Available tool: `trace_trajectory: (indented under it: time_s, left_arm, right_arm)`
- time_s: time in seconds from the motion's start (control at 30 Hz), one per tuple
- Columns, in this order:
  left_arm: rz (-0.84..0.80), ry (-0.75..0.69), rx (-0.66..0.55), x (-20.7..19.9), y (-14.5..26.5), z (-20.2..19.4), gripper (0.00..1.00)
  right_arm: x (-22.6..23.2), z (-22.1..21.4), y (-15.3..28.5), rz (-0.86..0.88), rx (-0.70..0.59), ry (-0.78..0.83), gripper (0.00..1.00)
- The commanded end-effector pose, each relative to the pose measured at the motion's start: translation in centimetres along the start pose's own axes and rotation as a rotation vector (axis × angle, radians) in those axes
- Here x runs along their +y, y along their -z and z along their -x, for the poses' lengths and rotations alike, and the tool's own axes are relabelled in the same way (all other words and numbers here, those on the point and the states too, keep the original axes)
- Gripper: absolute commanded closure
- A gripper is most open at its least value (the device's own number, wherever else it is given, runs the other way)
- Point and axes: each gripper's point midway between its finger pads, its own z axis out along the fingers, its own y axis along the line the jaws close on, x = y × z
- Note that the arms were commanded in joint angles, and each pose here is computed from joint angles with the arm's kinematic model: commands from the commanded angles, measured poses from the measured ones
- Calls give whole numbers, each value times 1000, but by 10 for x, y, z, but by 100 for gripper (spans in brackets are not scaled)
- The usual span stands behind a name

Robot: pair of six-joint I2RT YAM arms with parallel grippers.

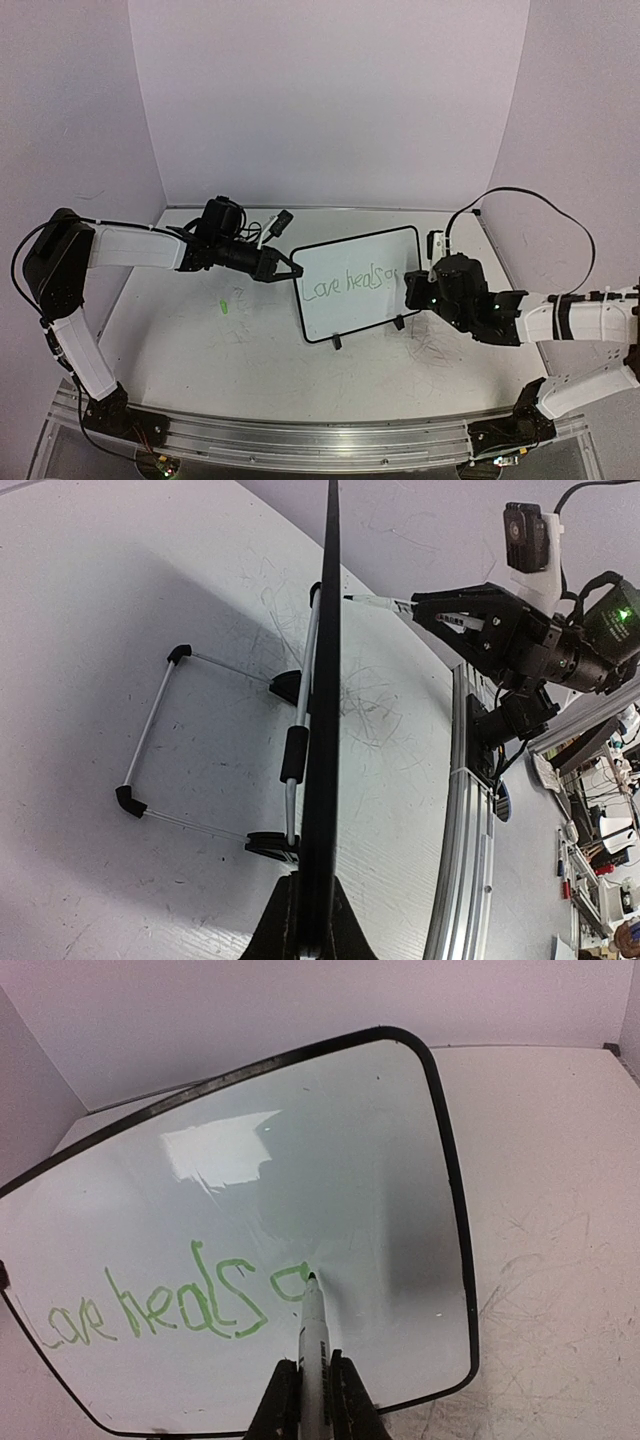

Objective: Write a sentence on the whiteboard

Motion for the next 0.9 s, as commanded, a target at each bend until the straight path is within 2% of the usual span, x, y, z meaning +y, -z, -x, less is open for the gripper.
trace_trajectory:
  time_s: [0.0, 0.87]
  left_arm:
    - [-31, -35, -12, -20, 7, 15, 100]
    - [-29, -36, -11, -19, 7, 14, 100]
  right_arm:
    - [13, 35, 5, 31, -74, -9, 100]
    - [7, 6, -13, 6, -17, 4, 100]
